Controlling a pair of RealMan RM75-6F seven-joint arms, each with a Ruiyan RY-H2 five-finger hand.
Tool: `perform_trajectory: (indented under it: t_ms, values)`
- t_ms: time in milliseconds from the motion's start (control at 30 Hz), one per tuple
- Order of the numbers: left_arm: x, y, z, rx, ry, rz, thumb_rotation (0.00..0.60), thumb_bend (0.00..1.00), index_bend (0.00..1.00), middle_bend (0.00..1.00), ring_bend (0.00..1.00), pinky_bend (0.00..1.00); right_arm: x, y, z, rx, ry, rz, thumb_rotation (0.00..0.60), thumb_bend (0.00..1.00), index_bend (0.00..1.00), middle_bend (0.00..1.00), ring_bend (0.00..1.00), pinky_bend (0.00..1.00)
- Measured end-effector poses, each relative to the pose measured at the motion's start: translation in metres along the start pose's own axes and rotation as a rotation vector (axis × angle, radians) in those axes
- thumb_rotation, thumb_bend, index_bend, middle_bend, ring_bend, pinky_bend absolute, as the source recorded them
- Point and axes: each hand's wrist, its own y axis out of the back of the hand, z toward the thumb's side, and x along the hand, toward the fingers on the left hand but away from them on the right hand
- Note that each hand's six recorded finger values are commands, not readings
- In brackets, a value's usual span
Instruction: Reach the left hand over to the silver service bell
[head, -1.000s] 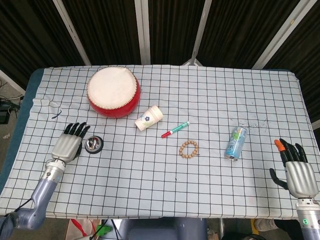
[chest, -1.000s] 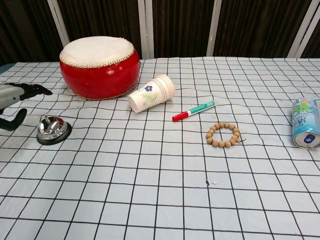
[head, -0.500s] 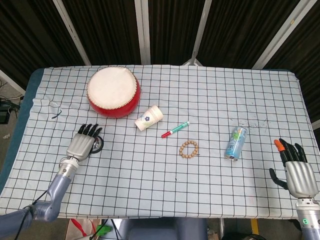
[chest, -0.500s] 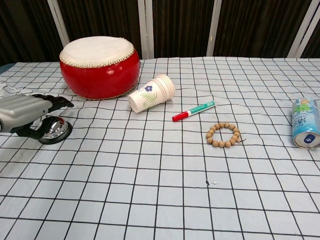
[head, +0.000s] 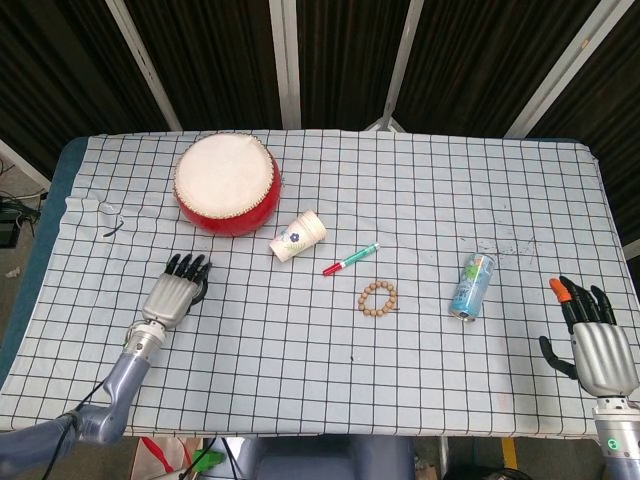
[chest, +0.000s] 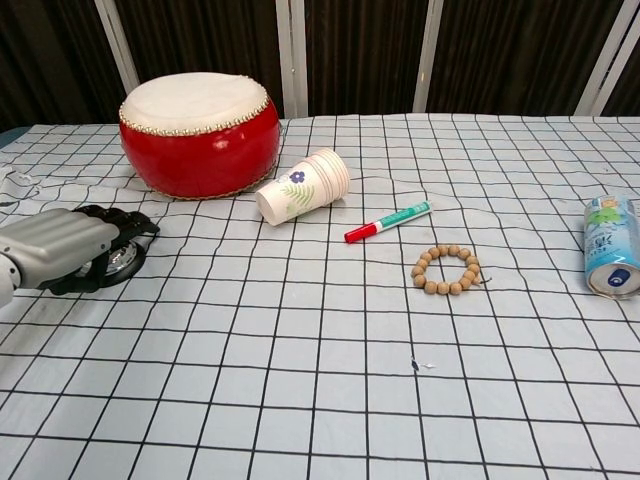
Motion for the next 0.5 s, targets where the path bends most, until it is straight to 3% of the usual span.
perform_trajectory:
  t_ms: [233, 333, 500]
  values:
    - [0.0, 0.006, 0.002, 0.003, 0.002, 0.021, 0.6, 1.0, 0.0, 0.0, 0.0, 0.0, 0.001, 0.001, 0.0, -0.004, 0.004, -0.003, 0.6, 0.4, 0.04, 0.08, 0.12, 0.04]
    - [-0.005, 0.023, -0.001, -0.012, 0.011, 0.078, 0.6, 1.0, 0.0, 0.0, 0.0, 0.0, 0.0, 0.001, 0.001, -0.006, 0.006, -0.004, 0.6, 0.4, 0.04, 0.08, 0.12, 0.04]
    - [-0.031, 0.071, -0.006, -0.064, 0.015, 0.223, 0.6, 1.0, 0.0, 0.0, 0.0, 0.0, 0.001, 0.001, 0.003, -0.013, 0.018, -0.004, 0.6, 0.4, 0.04, 0.08, 0.12, 0.04]
